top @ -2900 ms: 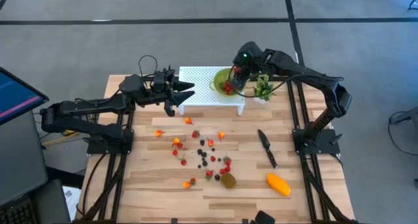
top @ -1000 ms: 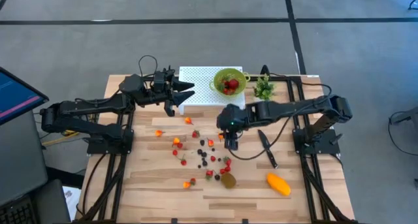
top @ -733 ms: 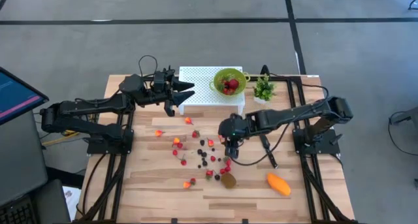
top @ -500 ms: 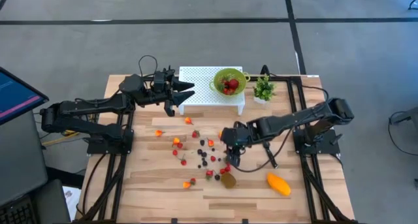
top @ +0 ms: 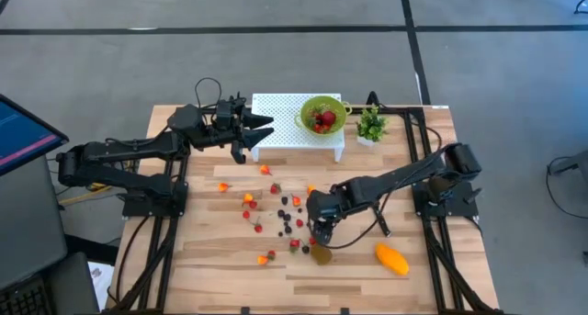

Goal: Pick & Place Fruit
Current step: Put the red strawberry into the green strainer bowl

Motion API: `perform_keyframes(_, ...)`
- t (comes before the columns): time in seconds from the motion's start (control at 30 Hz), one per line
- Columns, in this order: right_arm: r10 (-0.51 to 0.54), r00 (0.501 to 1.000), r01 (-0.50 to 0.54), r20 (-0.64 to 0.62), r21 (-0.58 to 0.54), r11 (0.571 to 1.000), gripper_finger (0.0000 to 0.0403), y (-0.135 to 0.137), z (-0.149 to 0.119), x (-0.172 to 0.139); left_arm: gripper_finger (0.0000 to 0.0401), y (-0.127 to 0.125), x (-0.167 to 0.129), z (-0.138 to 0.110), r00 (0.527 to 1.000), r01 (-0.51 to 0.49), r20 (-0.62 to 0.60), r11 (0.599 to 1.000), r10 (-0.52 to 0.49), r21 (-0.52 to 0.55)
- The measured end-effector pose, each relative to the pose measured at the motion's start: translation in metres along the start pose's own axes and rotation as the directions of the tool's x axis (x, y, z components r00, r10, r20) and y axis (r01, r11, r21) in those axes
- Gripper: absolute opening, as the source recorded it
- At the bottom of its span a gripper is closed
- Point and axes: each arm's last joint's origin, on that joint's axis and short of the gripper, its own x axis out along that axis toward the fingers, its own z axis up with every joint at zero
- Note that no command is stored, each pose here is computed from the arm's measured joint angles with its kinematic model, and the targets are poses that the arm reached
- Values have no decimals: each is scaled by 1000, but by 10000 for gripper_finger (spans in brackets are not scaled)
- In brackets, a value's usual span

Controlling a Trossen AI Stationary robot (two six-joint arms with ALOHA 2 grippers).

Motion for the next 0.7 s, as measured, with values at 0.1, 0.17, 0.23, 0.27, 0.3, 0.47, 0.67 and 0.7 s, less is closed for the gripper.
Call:
perform_keyframes(0.1,17,999,-16,-48,23,1000,255,2,-1,13,159,0,0,0,1000,0,0,1000,0,0)
perform_keyframes(0.17,18,997,-15,-73,40,999,255,2,-2,21,159,0,0,0,1000,0,0,1000,0,0)
perform_keyframes(0.23,5,996,1,-94,54,999,256,1,-3,30,159,0,0,0,1000,0,0,1000,0,0)
perform_keyframes(0.27,-1,995,6,-100,55,998,256,1,-4,33,159,0,0,0,1000,0,0,1000,0,0)
perform_keyframes(0.3,-3,995,9,-103,55,998,256,1,-4,36,159,0,0,0,1000,0,0,1000,0,0)
perform_keyframes(0.47,-3,995,11,-101,73,997,256,1,-1,53,159,0,0,0,1000,0,0,1000,0,0)
perform_keyframes(0.67,-3,997,9,-82,74,997,256,1,1,54,159,0,0,0,1000,0,0,1000,0,0)
perform_keyframes(0.7,-10,997,16,-81,76,997,256,-1,2,54,159,0,0,0,1000,0,-1,1000,0,0)
